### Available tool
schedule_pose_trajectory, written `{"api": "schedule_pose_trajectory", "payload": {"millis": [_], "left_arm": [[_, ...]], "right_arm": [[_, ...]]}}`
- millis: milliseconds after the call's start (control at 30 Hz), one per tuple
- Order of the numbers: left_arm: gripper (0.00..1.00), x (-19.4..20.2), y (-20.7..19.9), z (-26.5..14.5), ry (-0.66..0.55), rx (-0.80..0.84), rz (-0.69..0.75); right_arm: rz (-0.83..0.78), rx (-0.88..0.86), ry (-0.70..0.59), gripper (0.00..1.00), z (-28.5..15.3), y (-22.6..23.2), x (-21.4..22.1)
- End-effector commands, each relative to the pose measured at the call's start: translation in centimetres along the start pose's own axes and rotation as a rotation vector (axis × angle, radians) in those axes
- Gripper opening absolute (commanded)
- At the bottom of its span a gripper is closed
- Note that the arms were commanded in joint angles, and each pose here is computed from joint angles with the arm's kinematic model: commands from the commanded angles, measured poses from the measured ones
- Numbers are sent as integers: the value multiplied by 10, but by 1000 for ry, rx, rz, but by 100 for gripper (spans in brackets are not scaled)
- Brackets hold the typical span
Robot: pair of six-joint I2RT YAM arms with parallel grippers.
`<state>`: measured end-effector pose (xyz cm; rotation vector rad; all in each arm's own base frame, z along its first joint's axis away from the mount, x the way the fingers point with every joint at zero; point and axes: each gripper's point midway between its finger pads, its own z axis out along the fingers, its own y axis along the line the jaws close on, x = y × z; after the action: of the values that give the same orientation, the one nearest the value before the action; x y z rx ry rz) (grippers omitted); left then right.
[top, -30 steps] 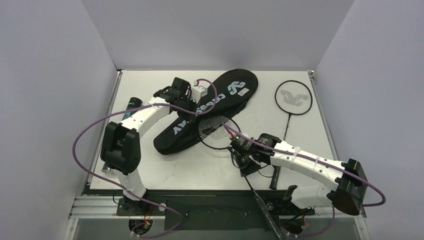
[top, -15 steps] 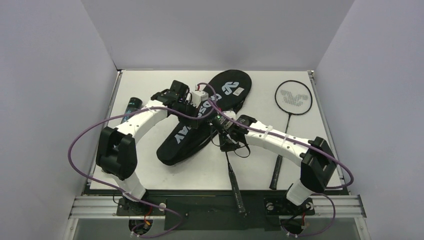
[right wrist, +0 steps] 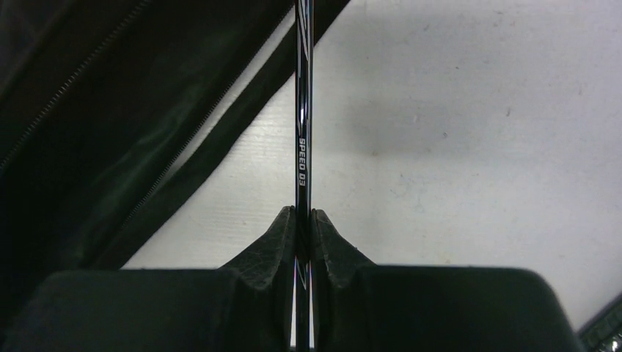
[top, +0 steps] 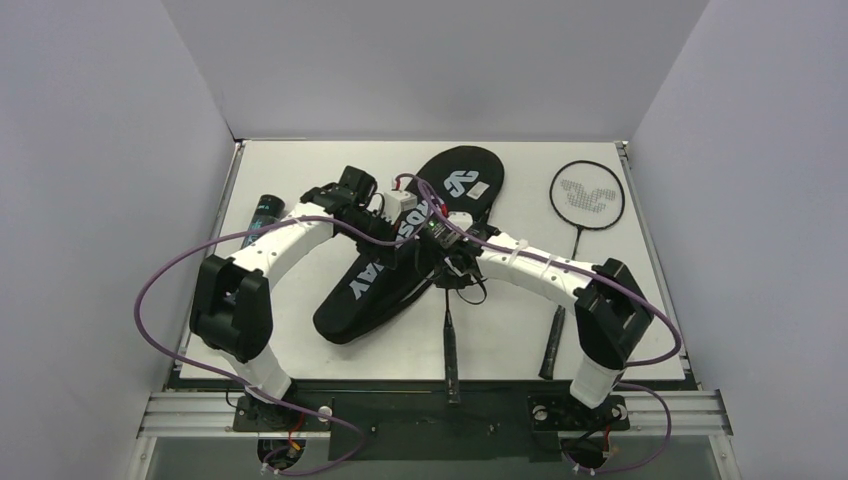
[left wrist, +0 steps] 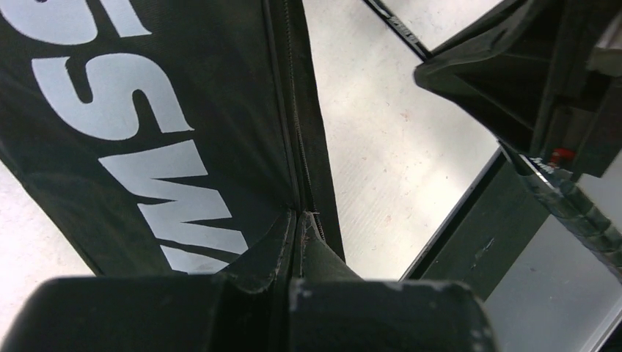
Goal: Pack up the badminton gear
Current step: Place the racket in the racket bag.
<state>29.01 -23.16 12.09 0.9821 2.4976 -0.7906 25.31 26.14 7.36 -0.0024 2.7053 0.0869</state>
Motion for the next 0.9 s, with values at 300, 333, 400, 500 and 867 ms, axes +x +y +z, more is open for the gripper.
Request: {"api": "schedule_pose_trajectory", "payload": {"millis": [300,333,400,500,867], "left_arm": [[0,-10,-32,-20,-30,113,67],[0,-9,-34,-20,-25,122,67],[0,-9,-40,-23,-25,138,74],[0,-9,-47,-27,-33,161,85],[0,1,-62,-32,-4,234,96]], "right_arm": [[145,-51,-201,0,13,31,-73],[169,-52,-217,0,14,30,-79],[216,-53,-242,0,15,28,-90],[286,-63,-278,0,15,25,-103],[470,-118,-325,0,25,30,-138]]}}
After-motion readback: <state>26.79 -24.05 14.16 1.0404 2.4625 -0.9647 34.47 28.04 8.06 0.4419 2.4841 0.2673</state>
